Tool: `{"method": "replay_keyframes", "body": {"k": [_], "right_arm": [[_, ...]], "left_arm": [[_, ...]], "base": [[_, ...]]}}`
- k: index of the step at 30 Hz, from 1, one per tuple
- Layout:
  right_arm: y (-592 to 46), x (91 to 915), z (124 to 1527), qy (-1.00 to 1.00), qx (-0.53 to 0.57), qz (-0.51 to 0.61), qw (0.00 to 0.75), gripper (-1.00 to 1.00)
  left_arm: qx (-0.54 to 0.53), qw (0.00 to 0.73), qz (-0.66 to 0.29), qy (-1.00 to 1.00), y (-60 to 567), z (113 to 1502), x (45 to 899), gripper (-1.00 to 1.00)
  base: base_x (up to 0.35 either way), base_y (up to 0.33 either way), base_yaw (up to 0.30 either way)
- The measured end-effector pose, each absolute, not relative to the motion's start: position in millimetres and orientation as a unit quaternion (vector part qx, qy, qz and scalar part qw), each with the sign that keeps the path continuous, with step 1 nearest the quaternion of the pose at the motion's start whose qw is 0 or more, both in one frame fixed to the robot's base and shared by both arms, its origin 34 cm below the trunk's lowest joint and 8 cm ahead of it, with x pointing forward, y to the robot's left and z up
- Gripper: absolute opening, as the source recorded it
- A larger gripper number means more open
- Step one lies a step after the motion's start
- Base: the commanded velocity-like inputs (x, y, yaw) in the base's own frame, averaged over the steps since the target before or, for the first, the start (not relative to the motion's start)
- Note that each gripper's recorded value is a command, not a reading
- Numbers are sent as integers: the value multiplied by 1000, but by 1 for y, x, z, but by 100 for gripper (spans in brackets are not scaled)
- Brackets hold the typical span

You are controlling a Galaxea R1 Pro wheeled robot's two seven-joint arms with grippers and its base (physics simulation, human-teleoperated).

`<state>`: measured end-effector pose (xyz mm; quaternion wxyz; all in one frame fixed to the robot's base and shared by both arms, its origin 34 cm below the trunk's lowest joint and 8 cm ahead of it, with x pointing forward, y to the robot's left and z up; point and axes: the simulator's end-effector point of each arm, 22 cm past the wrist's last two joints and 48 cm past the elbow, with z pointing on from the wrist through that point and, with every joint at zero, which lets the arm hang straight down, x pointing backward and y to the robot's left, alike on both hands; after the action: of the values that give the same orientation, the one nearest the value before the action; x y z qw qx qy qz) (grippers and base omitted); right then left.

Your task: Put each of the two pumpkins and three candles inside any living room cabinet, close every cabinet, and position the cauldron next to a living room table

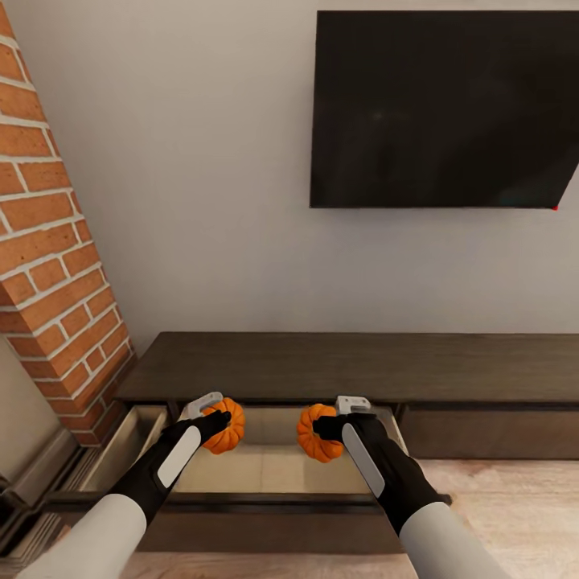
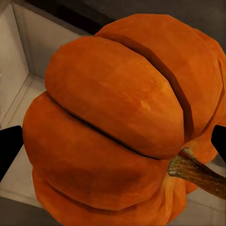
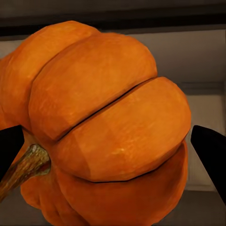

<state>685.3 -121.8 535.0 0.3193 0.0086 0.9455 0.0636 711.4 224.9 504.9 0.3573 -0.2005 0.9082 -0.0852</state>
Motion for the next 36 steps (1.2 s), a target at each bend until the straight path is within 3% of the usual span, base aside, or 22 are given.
{"method": "replay_keyframes", "body": {"k": [15, 36], "right_arm": [[-122, 685, 535, 946, 9, 65, 318, -100], [-122, 683, 526, 946, 9, 63, 318, -100]], "left_arm": [[-199, 358, -85, 909, 224, 505, 712, -100], [-200, 360, -85, 907, 225, 499, 711, -100]], "base": [[141, 30, 0], [31, 0, 0]]}}
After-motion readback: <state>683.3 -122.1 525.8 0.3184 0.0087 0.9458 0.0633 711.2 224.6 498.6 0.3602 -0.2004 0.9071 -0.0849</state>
